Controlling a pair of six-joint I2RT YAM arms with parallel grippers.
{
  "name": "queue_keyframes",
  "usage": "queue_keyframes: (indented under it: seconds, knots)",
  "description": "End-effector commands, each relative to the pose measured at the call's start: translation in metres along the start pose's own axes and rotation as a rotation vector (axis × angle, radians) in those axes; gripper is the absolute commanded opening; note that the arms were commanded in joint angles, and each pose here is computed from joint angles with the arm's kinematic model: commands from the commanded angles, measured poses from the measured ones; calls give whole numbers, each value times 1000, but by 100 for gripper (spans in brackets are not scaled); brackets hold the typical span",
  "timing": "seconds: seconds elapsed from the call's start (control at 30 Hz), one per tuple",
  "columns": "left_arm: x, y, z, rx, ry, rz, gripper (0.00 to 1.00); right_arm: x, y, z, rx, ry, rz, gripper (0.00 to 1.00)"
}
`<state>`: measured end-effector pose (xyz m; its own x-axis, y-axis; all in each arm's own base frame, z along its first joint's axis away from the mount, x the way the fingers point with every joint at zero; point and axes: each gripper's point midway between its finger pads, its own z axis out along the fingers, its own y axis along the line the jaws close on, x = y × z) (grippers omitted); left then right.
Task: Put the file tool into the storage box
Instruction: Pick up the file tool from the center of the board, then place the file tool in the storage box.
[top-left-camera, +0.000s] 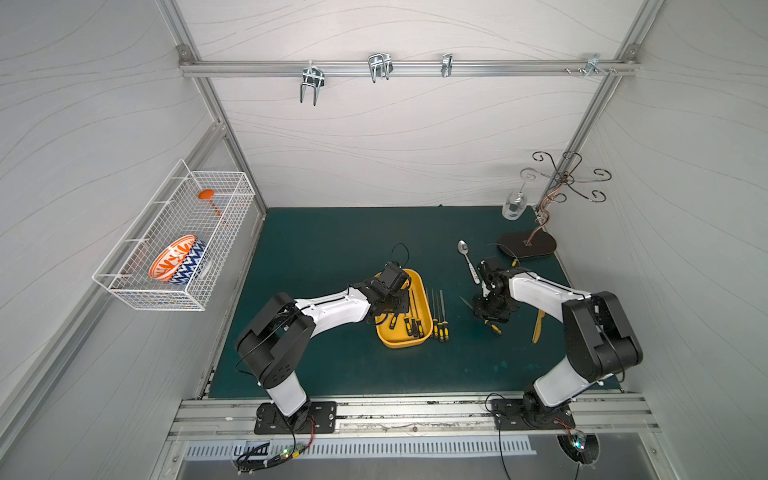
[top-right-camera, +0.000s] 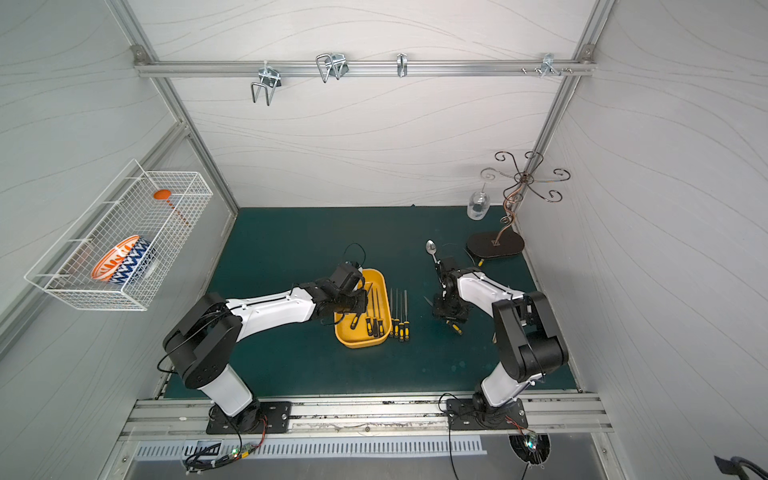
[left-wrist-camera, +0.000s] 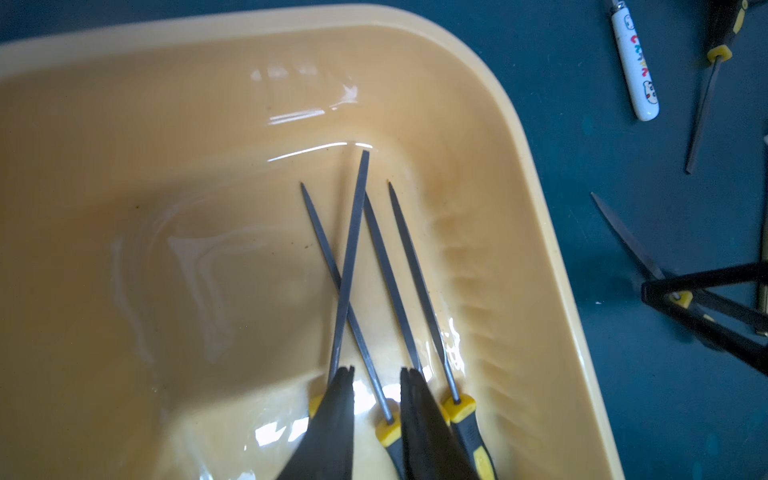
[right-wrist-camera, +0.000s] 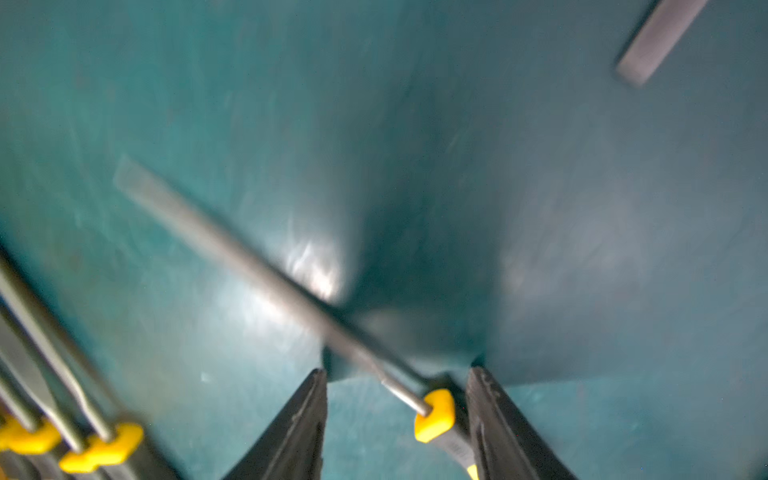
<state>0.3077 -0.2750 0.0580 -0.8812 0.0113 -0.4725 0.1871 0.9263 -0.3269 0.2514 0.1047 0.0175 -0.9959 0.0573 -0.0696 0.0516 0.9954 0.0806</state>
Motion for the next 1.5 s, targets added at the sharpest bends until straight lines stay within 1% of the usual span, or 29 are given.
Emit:
queue_keyframes:
  seconds: [0.0,0.1,0.17,0.23,0.27,0.33,0.4,0.43,0.47,0.53,0.63,0.7,0.8,0.9,1.0,1.1,1.2,1.3,1.4,1.47]
  knots:
    - [-11,-9,-4,37,-43,10,26,32,5,3,7,88,-24,57]
    - [-10,-9,-5,39,-43,8,26,37,5,7,37,99,-52,55]
    - [-11,-9,-7,40,-50,7,26,38,4,10,50,103,-60,50]
    - [-12,-8,-9,39,-57,7,26,38,4,12,59,103,-69,44]
    - [-12,-7,-9,38,-58,8,26,38,4,13,60,102,-74,40]
    - [-12,-8,-11,40,-63,7,26,38,5,14,64,99,-82,29]
    - [-14,-10,-12,48,-70,8,27,37,7,14,55,92,-88,14]
    - [-14,-10,-13,51,-71,7,27,37,8,14,46,91,-89,10]
    - [-16,-12,-14,58,-74,7,30,37,11,13,28,86,-92,5]
    - [-19,-17,-17,81,-82,8,34,33,20,8,-22,69,-92,0]
    - [-27,-31,-25,142,-99,15,43,24,45,-13,-157,6,-94,0]
    - [-34,-44,-34,208,-122,20,51,16,68,-36,-293,-58,-99,0]
    - [-44,-65,-48,323,-151,21,60,9,97,-70,-469,-124,-117,0]
    - [-52,-82,-62,420,-174,16,63,8,120,-96,-599,-140,-156,0]
    - [-58,-94,-71,485,-184,12,64,14,144,-113,-709,-118,-222,1]
    - [-60,-102,-76,530,-189,7,64,22,164,-120,-745,-106,-307,1]
    - [-62,-105,-78,543,-196,3,64,31,180,-126,-763,-103,-387,2]
    - [-60,-102,-75,536,-190,-1,65,36,191,-132,-775,-105,-437,2]
    - [-57,-98,-72,524,-191,-3,64,39,197,-136,-783,-104,-458,2]
    - [-54,-96,-70,513,-186,-4,58,39,199,-140,-792,-110,-461,2]
